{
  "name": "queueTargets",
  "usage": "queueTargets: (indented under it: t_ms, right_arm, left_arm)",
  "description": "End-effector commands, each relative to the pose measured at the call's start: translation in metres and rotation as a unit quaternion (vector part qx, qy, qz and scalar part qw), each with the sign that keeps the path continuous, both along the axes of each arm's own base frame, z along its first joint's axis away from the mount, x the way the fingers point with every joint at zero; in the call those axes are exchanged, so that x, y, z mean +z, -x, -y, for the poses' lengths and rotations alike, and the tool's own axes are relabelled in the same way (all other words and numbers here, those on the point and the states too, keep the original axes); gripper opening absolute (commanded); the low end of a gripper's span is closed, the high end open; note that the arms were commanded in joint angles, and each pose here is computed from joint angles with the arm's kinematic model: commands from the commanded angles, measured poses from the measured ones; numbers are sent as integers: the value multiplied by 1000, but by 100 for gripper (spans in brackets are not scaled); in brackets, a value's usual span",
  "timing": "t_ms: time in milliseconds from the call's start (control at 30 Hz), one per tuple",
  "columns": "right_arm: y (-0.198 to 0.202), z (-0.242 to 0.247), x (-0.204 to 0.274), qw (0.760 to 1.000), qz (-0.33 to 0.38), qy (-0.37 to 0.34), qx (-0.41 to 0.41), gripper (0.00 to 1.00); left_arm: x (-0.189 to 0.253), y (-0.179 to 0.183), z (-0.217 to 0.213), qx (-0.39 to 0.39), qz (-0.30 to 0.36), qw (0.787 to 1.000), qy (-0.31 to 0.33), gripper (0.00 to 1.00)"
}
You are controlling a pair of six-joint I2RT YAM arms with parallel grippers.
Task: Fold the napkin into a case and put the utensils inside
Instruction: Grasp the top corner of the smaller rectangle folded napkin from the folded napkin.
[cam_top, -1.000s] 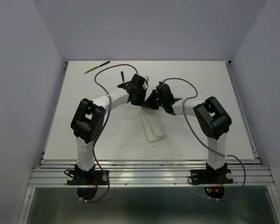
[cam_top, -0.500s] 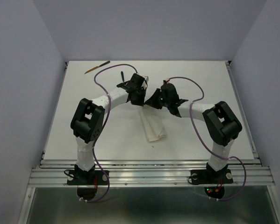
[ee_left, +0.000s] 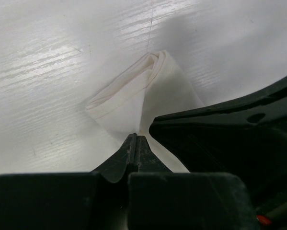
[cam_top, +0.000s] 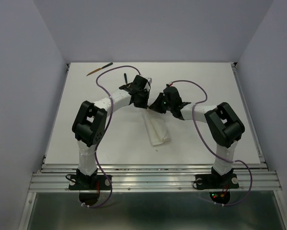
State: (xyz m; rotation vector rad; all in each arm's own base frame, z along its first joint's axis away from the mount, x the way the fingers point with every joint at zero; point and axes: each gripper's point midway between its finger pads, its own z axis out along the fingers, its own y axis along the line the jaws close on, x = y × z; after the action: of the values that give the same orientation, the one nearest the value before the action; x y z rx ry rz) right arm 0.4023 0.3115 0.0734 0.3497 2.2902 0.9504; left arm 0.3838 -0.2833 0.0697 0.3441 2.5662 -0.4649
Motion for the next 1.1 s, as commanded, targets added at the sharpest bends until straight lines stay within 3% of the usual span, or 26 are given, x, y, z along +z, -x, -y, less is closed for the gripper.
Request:
queueTargets:
  t_ms: [0,600,833,933,1067]
  right_arm:
    - [-13,-7,0,1000,6,-1,10,11]
    - [-9,-22,-36,999,-36,0,35,10]
    - [-8,-20,-37,999,-36,3,33,10]
    - [-8,-20,-38,999,-37,3,32,10]
    - [-9,-20,-36,999,-35,2,32,10]
  left_arm:
    - [36,-7,6,-5,36,999,30,0]
    - [13,-3,11,-2,6,999,33,1]
    - [42,-7,0,14,36,999,23,38]
    - [56,-8,-5,19,48,998,29,43]
    - [67,-11,-16,39,60,997,43,41]
